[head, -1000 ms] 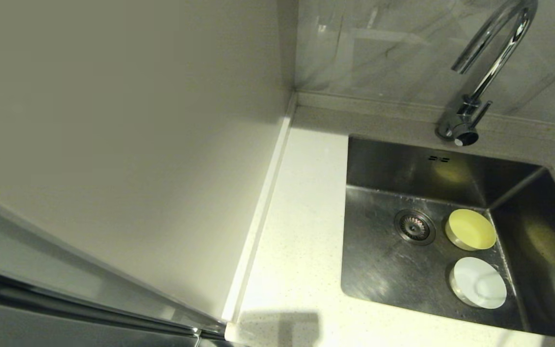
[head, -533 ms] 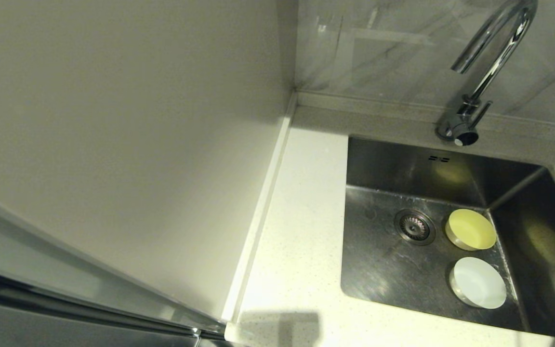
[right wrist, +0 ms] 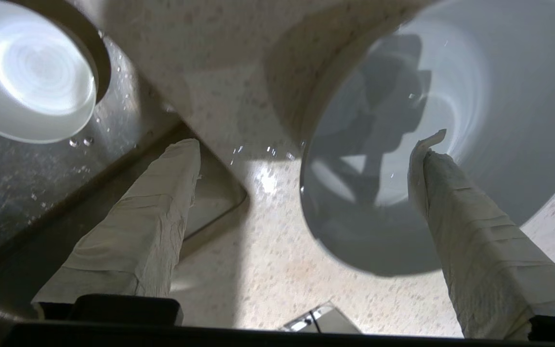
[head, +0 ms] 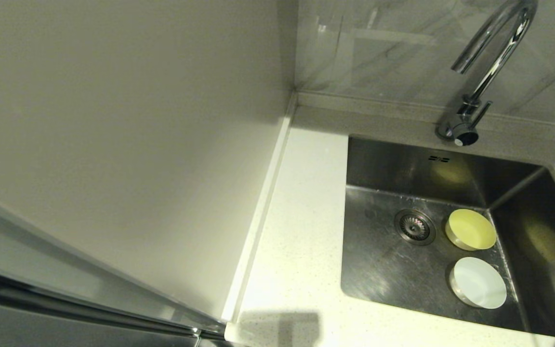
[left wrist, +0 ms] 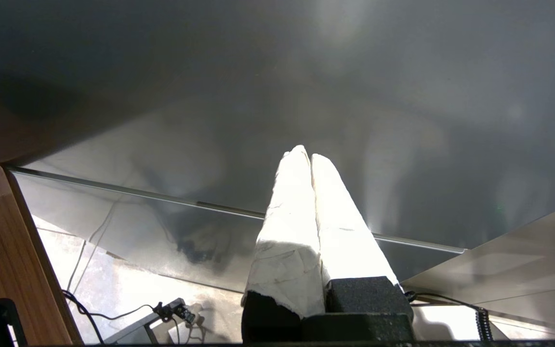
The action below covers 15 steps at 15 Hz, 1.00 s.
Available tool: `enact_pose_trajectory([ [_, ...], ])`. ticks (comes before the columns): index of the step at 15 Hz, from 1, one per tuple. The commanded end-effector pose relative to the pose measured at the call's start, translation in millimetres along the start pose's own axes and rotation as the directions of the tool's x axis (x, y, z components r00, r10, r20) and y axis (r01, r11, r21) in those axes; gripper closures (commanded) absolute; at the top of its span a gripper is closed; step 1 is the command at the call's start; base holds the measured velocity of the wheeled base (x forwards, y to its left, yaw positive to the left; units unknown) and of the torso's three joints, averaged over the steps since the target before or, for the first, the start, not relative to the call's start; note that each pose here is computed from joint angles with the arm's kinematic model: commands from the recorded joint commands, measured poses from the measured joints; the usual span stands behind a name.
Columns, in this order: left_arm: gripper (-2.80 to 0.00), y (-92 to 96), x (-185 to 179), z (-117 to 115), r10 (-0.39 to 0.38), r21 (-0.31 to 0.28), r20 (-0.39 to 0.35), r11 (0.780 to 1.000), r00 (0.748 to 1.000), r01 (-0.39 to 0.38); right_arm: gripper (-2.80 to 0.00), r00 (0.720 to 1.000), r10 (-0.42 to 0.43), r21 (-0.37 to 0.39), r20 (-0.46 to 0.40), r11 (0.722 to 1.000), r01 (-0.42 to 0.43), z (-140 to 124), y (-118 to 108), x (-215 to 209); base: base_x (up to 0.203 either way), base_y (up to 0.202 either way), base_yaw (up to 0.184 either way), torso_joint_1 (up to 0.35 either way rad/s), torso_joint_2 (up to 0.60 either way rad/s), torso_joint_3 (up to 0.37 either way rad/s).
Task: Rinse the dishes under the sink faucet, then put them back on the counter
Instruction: Put a bowl into the sink
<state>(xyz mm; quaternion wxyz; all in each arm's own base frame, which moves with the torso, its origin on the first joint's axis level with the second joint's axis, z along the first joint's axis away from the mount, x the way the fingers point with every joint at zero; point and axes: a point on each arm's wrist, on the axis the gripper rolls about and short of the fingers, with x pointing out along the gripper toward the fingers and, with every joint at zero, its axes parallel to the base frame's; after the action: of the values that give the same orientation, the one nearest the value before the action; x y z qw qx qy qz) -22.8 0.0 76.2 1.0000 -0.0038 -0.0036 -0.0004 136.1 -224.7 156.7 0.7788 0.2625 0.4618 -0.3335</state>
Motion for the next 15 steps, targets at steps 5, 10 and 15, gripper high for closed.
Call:
enact_pose_trajectory([
  [5, 0.00, 0.0, 0.2, -0.8, 0.000, 0.000, -0.003, 1.000, 1.000, 0.000, 0.00, 1.000, -0.002, -0.028, -0.001, 1.000, 0.002, -1.8, -2.0, 8.8, 0.000, 0.000, 0.000, 0.000, 0.00, 0.000],
  [10, 0.00, 0.0, 0.1, -0.8, 0.001, 0.000, -0.002, 1.000, 1.000, -0.001, 0.00, 1.000, 0.001, -0.032, 0.007, 1.000, -0.001, -6.1, -1.6, 4.1, 0.000, 0.000, 0.000, 0.000, 0.00, 0.000],
  [15, 0.00, 0.0, 0.2, -0.8, 0.001, 0.000, -0.003, 1.000, 1.000, -0.001, 0.00, 0.995, 0.087, -0.206, 0.042, 0.976, -0.076, -20.5, 12.1, -12.0, 0.000, 0.000, 0.000, 0.000, 0.00, 0.000],
])
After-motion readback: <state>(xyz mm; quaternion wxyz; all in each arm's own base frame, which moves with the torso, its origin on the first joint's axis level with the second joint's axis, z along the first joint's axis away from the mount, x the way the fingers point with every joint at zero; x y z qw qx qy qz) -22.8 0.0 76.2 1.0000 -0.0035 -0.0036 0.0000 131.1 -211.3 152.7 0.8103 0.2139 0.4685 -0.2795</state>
